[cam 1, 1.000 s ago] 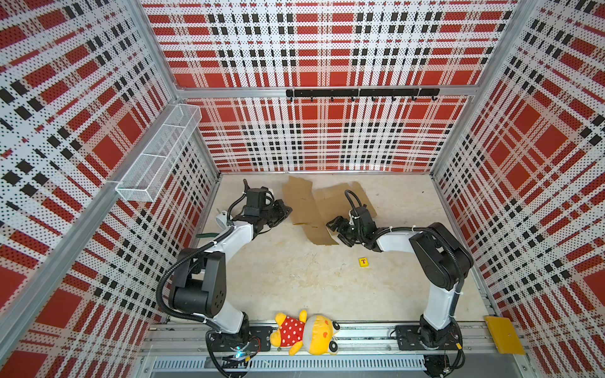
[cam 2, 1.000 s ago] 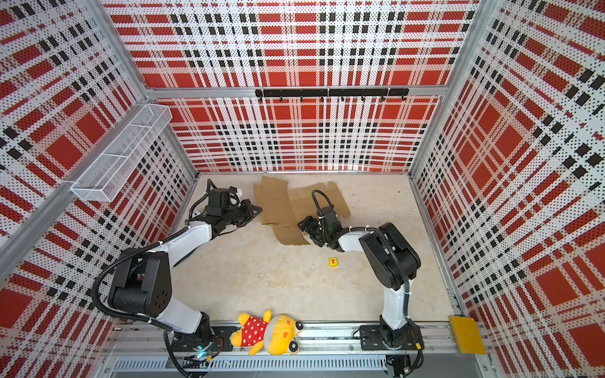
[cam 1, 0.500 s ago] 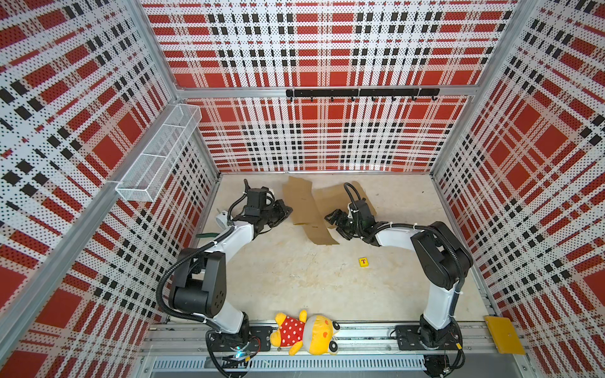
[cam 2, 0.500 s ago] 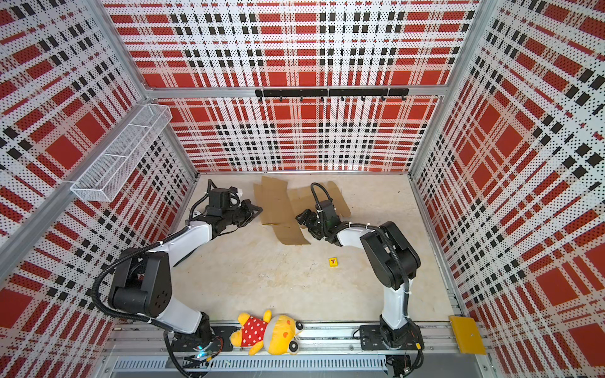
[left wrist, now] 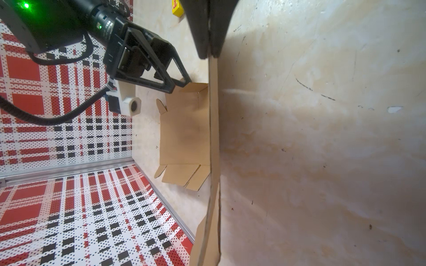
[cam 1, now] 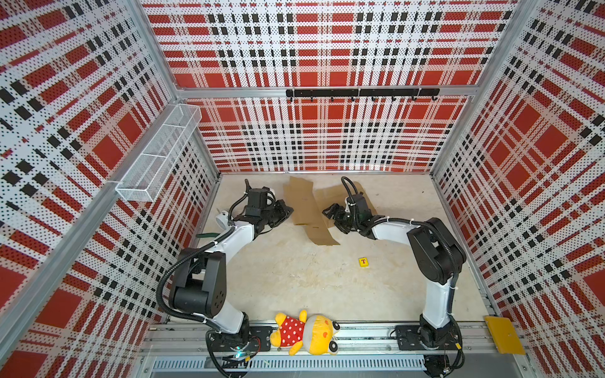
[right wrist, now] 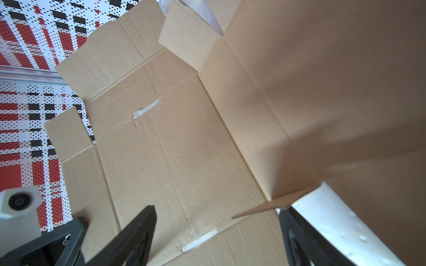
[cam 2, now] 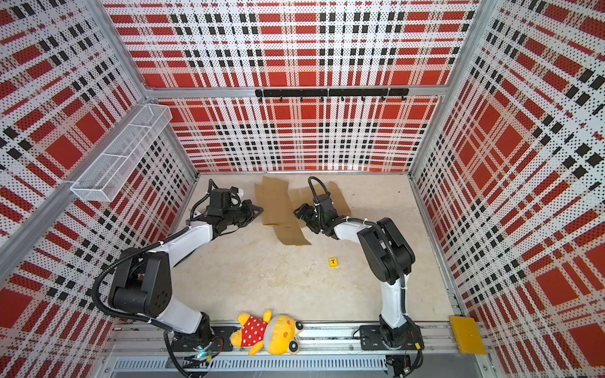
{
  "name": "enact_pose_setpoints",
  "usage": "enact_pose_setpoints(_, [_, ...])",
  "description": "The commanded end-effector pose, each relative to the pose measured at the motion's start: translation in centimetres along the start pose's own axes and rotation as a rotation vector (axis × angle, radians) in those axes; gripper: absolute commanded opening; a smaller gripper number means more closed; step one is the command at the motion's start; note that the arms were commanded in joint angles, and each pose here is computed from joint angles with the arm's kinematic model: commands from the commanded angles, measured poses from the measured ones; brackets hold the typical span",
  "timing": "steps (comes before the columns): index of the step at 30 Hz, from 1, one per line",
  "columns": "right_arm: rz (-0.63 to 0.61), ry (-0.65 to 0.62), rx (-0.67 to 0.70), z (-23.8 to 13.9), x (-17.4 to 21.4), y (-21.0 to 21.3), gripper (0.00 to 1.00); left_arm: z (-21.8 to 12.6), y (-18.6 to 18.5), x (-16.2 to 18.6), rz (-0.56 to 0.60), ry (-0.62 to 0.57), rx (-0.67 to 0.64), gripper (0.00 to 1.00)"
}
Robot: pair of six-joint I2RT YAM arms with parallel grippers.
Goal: Fold the paper box
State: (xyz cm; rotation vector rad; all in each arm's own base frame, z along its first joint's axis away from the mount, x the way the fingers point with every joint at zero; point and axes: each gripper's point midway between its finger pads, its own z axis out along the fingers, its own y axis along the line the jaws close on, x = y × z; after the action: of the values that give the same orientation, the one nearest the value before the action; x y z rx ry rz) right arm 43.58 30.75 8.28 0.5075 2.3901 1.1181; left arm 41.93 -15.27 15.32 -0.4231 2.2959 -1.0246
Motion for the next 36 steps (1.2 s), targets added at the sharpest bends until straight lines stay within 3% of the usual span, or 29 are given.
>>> enact_pose_setpoints(1, [-0.013,0.002,-0.021,0.8,-0.6,0.6,0.86,-0.4,-1.6,-0.2,0.04,-0.012,0.032,0.05])
enact_pose_setpoints(14, [-0.016,0.03,0.028,2.9,-0.6,-1.3,0.86,-0.1,-1.2,0.1,0.043,-0.011,0.019,0.05])
enact_pose_setpoints(22, [-0.059,-0.022,-0.008,-0.4,-2.0,1.1,0.86,-0.5,-0.9,-0.7,0.063,-0.024,-0.021,0.05])
enact_pose_setpoints(28, [-0.133,-0.068,-0.009,-4.2,-3.1,2.8,0.86,-1.4,-0.7,-2.5,0.146,-0.059,-0.079,0.01])
enact_pose_setpoints(36, [-0.272,-0.187,0.044,-10.6,-5.3,4.9,0.87,-3.5,-2.9,-5.8,0.445,-0.077,-0.213,0.0])
